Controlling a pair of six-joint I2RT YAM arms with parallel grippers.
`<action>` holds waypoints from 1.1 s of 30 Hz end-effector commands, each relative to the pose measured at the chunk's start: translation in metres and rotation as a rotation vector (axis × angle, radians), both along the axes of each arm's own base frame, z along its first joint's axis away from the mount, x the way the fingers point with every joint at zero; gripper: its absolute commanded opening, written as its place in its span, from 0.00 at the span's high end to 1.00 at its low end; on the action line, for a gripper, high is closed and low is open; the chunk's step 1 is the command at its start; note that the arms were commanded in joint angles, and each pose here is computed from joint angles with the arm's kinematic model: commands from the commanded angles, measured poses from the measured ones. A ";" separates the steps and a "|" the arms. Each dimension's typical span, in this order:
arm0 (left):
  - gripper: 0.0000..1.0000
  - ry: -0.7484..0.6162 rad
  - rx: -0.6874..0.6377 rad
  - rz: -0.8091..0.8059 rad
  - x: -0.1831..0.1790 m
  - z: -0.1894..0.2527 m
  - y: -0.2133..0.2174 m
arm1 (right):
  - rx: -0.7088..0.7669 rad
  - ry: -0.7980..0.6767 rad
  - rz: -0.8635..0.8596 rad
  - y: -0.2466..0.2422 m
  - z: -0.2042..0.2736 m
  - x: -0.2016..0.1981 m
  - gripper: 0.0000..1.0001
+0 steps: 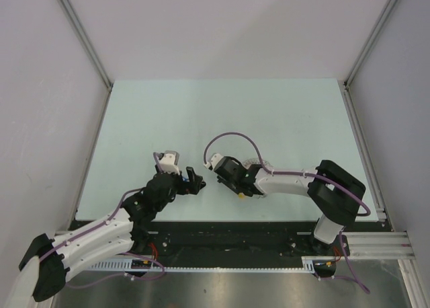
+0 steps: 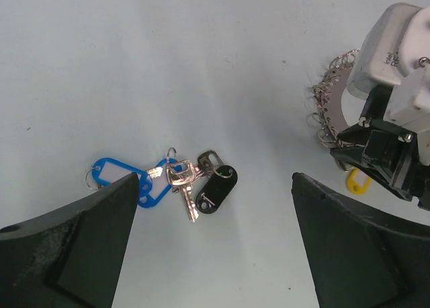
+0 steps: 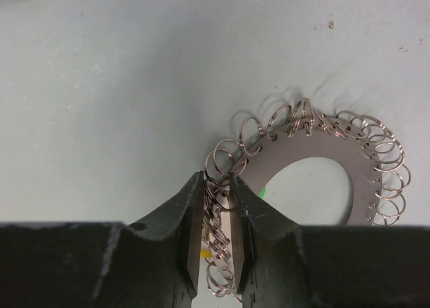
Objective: Put the keys on the keyring
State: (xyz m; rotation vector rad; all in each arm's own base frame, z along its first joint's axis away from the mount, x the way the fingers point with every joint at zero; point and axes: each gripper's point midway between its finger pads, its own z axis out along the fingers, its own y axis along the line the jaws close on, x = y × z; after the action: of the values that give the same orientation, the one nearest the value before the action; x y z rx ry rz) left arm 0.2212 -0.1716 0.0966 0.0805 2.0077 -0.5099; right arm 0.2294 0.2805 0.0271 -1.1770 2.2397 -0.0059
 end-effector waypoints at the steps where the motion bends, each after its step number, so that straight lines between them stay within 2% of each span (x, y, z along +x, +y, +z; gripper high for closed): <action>1: 0.00 -0.017 -0.041 0.045 0.006 0.013 0.002 | -0.046 -0.057 -0.013 -0.002 0.006 0.011 0.76; 10: 0.00 -0.009 -0.042 0.021 0.005 0.012 -0.003 | 0.047 -0.054 0.000 0.011 0.028 0.007 0.95; 14: 0.00 -0.009 -0.041 -0.002 0.004 0.012 -0.007 | 0.109 -0.053 0.001 0.017 0.041 0.007 1.00; 22: 0.00 -0.057 -0.051 -0.110 -0.001 0.020 -0.021 | 0.284 -0.024 -0.004 0.022 0.074 0.011 1.00; 26: 0.00 -0.095 -0.076 -0.237 -0.010 0.026 -0.038 | 0.437 0.006 0.051 0.028 0.094 0.003 1.00; 33: 0.00 -0.205 -0.120 -0.446 -0.023 0.046 -0.068 | 0.608 0.006 0.124 0.023 0.117 -0.006 1.00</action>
State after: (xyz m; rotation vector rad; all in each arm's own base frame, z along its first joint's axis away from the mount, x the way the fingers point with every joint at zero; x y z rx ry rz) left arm 0.2051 -0.2164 0.1158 0.3441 1.9090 -0.7499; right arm 0.2253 0.2897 0.1128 -0.9900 2.0858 0.5163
